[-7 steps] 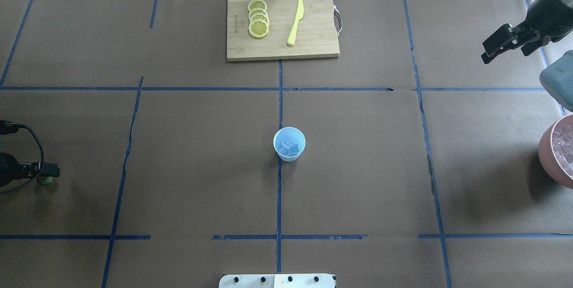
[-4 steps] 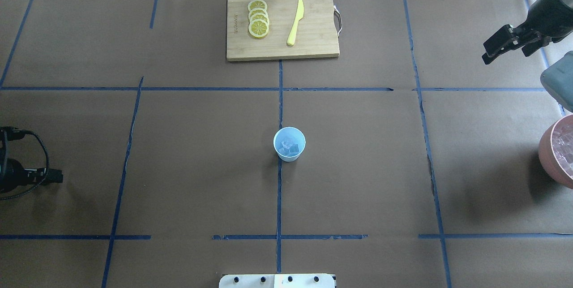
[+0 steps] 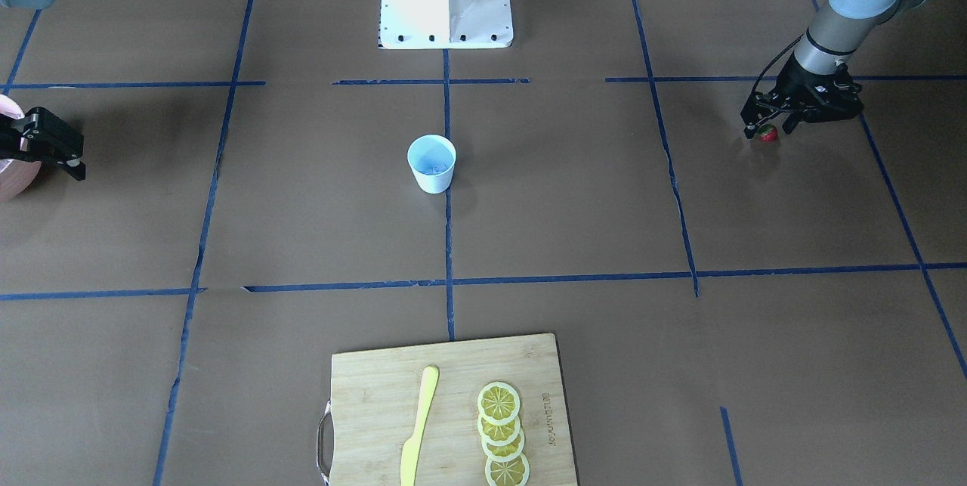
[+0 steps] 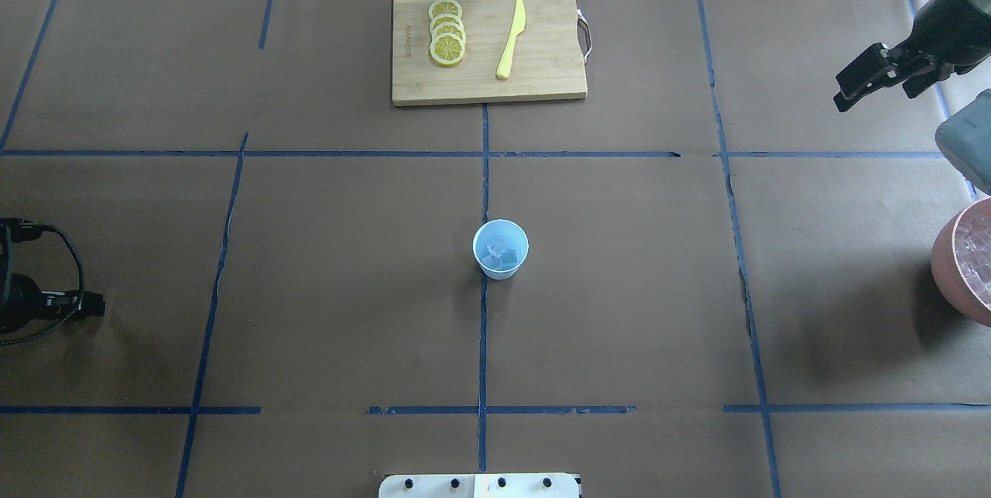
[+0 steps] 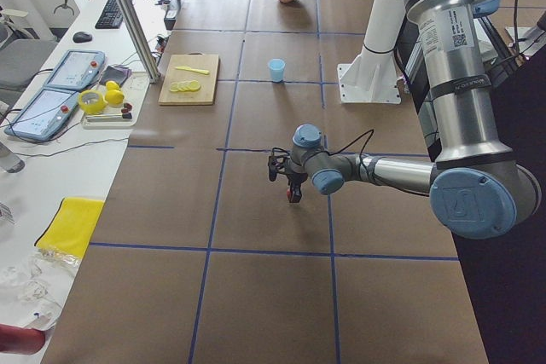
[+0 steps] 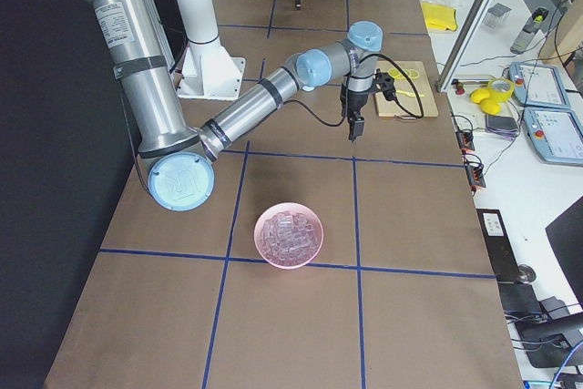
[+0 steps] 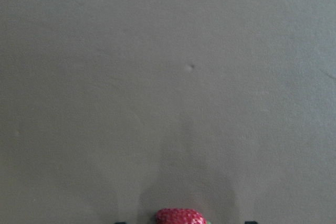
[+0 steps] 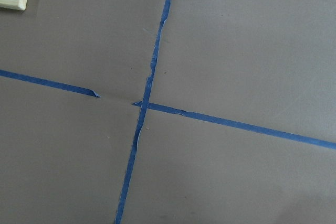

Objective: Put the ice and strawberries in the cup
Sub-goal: 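Lower the left gripper onto the red strawberry and close it, then carry the strawberry with the left gripper over the light-blue cup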

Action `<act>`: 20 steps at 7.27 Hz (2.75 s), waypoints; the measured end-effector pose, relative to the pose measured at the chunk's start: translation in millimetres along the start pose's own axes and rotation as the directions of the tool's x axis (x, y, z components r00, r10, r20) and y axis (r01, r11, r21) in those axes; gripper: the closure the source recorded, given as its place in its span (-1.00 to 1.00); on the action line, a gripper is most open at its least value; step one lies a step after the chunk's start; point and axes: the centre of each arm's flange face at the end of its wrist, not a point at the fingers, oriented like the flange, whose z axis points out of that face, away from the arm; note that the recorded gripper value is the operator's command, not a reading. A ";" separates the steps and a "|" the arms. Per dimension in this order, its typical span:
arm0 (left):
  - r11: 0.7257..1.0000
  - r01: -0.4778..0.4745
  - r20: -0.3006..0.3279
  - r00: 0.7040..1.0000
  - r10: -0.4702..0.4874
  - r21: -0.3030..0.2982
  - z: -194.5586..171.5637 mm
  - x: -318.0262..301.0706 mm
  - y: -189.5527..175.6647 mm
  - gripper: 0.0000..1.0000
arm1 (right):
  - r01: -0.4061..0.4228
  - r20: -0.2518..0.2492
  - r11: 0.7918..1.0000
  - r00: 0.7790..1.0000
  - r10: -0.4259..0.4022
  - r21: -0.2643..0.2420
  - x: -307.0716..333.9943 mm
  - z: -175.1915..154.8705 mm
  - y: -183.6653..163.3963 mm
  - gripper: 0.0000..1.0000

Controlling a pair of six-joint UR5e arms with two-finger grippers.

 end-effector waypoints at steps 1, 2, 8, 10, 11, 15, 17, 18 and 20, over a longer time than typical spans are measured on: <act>1.000 0.001 -0.002 1.000 -0.001 0.002 -1.5 0.0 -0.7 0.34 | -0.001 0.000 1.000 1.000 0.001 -0.001 0.8 0.6 0.7 -1.00; 1.000 0.003 -0.002 1.000 -0.003 0.005 -2.5 -0.6 -1.4 0.47 | -0.004 -0.001 1.000 1.000 0.004 -0.004 1.9 1.7 1.6 -1.00; 1.000 0.017 -0.038 0.999 -0.016 0.021 -53.1 22.2 -9.6 0.93 | -0.012 -0.002 1.000 1.000 0.012 -0.005 2.7 2.4 3.0 -1.00; 1.000 0.029 -0.044 0.999 -0.028 0.008 -93.8 90.5 -27.0 0.93 | -0.001 0.001 1.000 1.000 0.001 -0.001 10.2 8.5 9.4 -1.00; 0.999 0.033 -0.042 0.999 -0.033 0.005 -111.5 135.3 -40.9 0.93 | 0.008 0.005 1.000 1.000 -0.008 0.011 19.5 15.1 16.7 -1.00; 0.992 0.115 -0.044 0.992 -0.118 -0.054 -171.9 350.1 -67.6 0.93 | 0.023 -0.019 0.999 1.000 -0.022 0.038 96.7 14.1 47.2 -1.00; 0.986 0.136 -0.067 0.988 -0.143 -0.093 -170.7 439.1 -61.4 0.93 | 0.030 -0.036 0.999 0.999 -0.028 0.040 140.9 7.4 64.4 -1.00; 0.986 0.125 -0.082 0.988 -0.134 -0.106 -171.8 478.1 -59.5 0.93 | 0.030 -0.036 0.999 0.999 -0.029 0.037 159.3 6.9 69.0 -1.00; 0.988 0.093 -0.106 0.989 -0.107 -0.125 -161.4 541.4 -56.0 0.93 | 0.030 -0.026 0.999 0.999 -0.029 0.037 187.3 13.9 74.3 -1.00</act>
